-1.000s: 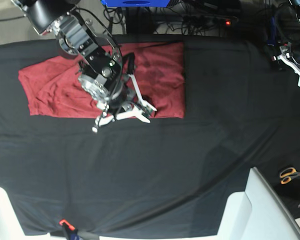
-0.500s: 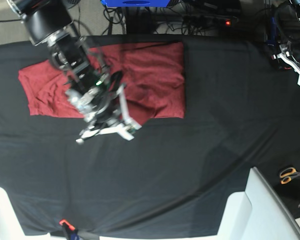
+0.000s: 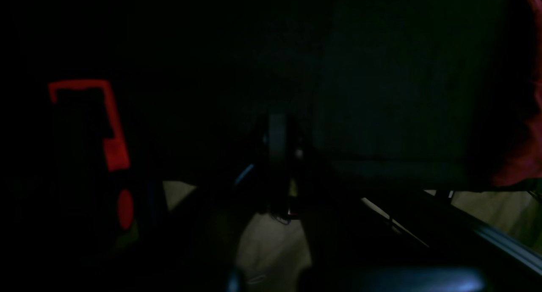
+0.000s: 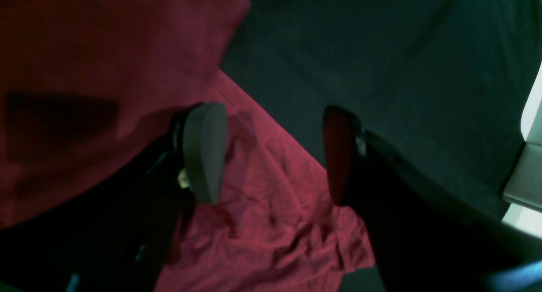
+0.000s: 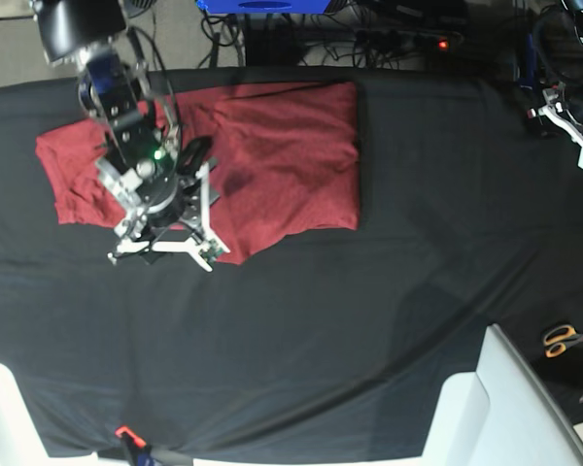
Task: Fold the T-shirt properly
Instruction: 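Drag the grasped fabric with the right gripper outward across the shirt, then pull the shirt's loose end outward with the right gripper to smooth it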
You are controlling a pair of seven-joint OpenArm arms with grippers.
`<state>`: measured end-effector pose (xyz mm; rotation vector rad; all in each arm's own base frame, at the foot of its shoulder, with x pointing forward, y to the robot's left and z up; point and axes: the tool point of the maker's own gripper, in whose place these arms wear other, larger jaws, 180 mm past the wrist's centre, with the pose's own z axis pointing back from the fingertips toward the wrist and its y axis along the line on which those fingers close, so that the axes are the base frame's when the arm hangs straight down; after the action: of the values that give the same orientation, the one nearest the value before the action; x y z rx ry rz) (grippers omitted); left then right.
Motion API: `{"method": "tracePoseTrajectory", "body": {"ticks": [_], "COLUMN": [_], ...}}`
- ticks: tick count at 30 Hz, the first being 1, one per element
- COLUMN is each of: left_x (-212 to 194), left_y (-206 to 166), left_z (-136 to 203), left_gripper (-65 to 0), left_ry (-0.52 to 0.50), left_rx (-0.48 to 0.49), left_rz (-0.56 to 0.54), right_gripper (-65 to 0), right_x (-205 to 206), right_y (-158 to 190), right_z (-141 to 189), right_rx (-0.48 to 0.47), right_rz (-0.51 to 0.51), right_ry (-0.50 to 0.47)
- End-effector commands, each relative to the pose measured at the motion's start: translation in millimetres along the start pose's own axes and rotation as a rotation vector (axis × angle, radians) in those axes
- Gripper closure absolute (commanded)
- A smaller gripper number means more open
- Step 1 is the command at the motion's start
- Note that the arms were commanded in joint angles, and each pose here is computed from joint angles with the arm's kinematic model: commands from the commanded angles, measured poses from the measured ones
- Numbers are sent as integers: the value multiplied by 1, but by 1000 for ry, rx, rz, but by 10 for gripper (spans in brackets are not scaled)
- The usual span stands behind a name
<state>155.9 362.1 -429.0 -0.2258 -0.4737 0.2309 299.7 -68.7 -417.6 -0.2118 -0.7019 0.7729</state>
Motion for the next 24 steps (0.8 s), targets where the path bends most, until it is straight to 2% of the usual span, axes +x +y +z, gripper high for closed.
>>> {"method": "tracePoseTrajectory", "body": {"ticks": [1,5,8,12,16,24], "left_x": [14,14,15,14,14,14], "left_y": [4,4,4,4,4,4], "left_z": [8,8,8,8,8,8], "left_gripper": [0,0,0,0,0,0], "left_ry": [-35,-35,-36,-35,-35,-36], "left_rx": [7,7,6,7,6,6], "left_rz": [-21,-21,-22,-21,-23,-23], "right_gripper": [-341,-345,-347,-347,-347,-345], "right_x": [6,-8,-19,-25,-30,-48], "right_y": [-6,16,15,9,4,24], "right_z": [6,15,16,16,17,7], "right_rx": [-20,26,66,146,184,247], "right_rz": [-7,-65,-262,-491,-550,-598], "right_ry": [-30,-12,-8,-49,-65,-6]}}
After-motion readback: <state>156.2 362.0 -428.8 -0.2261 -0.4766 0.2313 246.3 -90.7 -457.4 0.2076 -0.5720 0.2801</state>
